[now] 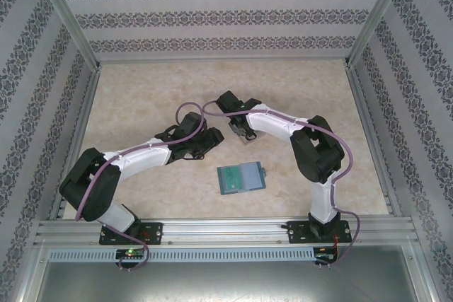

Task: Put the credit cards into the card holder
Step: Pick up the credit card from the storage box.

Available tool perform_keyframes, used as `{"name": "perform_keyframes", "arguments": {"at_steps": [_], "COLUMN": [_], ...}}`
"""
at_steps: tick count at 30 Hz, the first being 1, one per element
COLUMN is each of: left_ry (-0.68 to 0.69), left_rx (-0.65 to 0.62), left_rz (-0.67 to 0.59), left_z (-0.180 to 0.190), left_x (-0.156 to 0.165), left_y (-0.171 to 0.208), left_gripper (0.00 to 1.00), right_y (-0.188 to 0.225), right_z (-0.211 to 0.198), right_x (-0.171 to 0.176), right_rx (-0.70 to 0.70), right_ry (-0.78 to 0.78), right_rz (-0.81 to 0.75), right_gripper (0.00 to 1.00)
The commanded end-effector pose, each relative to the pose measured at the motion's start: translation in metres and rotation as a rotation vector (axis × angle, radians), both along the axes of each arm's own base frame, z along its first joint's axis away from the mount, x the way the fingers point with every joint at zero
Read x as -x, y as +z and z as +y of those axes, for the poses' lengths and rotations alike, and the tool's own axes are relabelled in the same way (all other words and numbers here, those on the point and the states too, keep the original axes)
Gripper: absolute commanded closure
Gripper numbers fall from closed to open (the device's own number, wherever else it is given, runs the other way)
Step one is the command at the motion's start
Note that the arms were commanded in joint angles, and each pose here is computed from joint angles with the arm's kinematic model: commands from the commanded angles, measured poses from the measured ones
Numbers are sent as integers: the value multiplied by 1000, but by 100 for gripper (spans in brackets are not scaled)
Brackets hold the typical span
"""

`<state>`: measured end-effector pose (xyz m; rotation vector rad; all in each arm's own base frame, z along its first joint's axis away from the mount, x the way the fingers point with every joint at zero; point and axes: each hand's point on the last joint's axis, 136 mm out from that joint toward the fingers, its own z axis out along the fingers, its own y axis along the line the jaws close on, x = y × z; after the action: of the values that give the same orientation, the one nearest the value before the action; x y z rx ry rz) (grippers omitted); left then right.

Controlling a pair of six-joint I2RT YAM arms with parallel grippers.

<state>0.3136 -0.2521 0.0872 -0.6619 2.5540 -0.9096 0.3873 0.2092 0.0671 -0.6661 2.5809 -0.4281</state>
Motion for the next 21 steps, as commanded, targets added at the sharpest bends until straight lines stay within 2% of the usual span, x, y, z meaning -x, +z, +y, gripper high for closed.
{"name": "perform_keyframes", "arguments": {"at_steps": [1, 8, 18, 21], "left_ry": [10, 8, 5, 1], "left_rx": [6, 2, 6, 8], "left_rz": [-1, 9, 9, 10], "left_z": [0, 0, -1, -2], "left_x": [-6, -5, -5, -6], "left_y": [3, 0, 0, 0], "left_gripper": [36, 36, 36, 36], "right_y": [10, 4, 21, 23], "right_z": [-12, -10, -12, -12], "right_x": [-2, 3, -1, 0], "right_rx": [18, -18, -14, -26], "right_ry": [-14, -19, -21, -20], "right_rz": [-28, 9, -40, -42], "right_gripper": [68, 78, 79, 86]}}
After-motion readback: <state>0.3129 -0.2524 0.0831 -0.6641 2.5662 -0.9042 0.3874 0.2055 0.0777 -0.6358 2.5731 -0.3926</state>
